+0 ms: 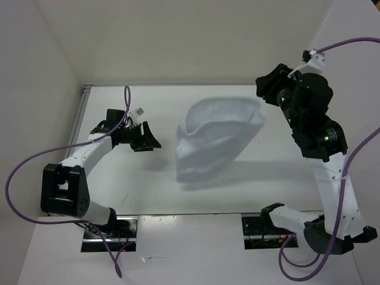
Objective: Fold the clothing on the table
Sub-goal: Move the skirt to the center of the board
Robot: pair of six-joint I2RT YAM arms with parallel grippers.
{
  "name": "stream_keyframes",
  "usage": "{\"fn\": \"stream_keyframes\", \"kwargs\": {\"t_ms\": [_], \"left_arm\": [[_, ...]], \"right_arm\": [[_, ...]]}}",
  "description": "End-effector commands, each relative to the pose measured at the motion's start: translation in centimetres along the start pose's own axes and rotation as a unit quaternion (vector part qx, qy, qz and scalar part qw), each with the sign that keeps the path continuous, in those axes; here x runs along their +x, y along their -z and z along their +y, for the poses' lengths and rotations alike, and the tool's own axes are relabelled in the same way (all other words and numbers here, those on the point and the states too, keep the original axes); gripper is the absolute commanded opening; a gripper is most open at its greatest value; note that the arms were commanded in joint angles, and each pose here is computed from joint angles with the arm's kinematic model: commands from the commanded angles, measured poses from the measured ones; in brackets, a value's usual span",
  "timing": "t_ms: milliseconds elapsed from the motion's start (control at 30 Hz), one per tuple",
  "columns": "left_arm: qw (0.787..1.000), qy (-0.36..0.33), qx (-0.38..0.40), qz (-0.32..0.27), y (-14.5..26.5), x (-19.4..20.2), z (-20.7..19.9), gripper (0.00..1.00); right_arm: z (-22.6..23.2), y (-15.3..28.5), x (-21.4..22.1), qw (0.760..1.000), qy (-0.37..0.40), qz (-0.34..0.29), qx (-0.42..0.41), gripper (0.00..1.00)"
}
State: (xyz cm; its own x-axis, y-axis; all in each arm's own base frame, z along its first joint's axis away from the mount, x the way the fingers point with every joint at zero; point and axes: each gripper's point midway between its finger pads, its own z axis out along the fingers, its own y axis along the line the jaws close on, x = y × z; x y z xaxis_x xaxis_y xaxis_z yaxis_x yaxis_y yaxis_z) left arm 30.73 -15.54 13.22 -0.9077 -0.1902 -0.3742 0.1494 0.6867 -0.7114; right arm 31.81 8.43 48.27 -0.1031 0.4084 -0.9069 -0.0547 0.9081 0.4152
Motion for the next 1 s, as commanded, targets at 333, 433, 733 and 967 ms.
{"fn": "stream_keyframes", "kwargs": {"t_ms": [333, 433, 733, 967], "left_arm": [[0.999, -0.028, 0.022, 0.007, 0.0, 0.3, -0.2, 0.64], [0.999, -0.025, 0.025, 0.012, 0.0, 0.6, -0.3, 0.64], [0.999, -0.040, 0.016, 0.022, 0.2, 1.0, 0.1, 0.64], [0.998, -0.032, 0.021, 0.043, 0.4, 2.5, 0.2, 0.64]], "right_arm": [[-5.2, -2.5, 14.3, 0.971, 0.028, 0.214, 0.098, 0.53], [-3.3, -3.4, 19.7, 0.954, 0.030, 0.297, 0.042, 0.49], [4.2, 3.4, 35.8, 0.842, 0.200, 0.493, -0.093, 0.45], [1.9, 7.6, 40.0, 0.788, 0.258, 0.554, -0.073, 0.45]]}}
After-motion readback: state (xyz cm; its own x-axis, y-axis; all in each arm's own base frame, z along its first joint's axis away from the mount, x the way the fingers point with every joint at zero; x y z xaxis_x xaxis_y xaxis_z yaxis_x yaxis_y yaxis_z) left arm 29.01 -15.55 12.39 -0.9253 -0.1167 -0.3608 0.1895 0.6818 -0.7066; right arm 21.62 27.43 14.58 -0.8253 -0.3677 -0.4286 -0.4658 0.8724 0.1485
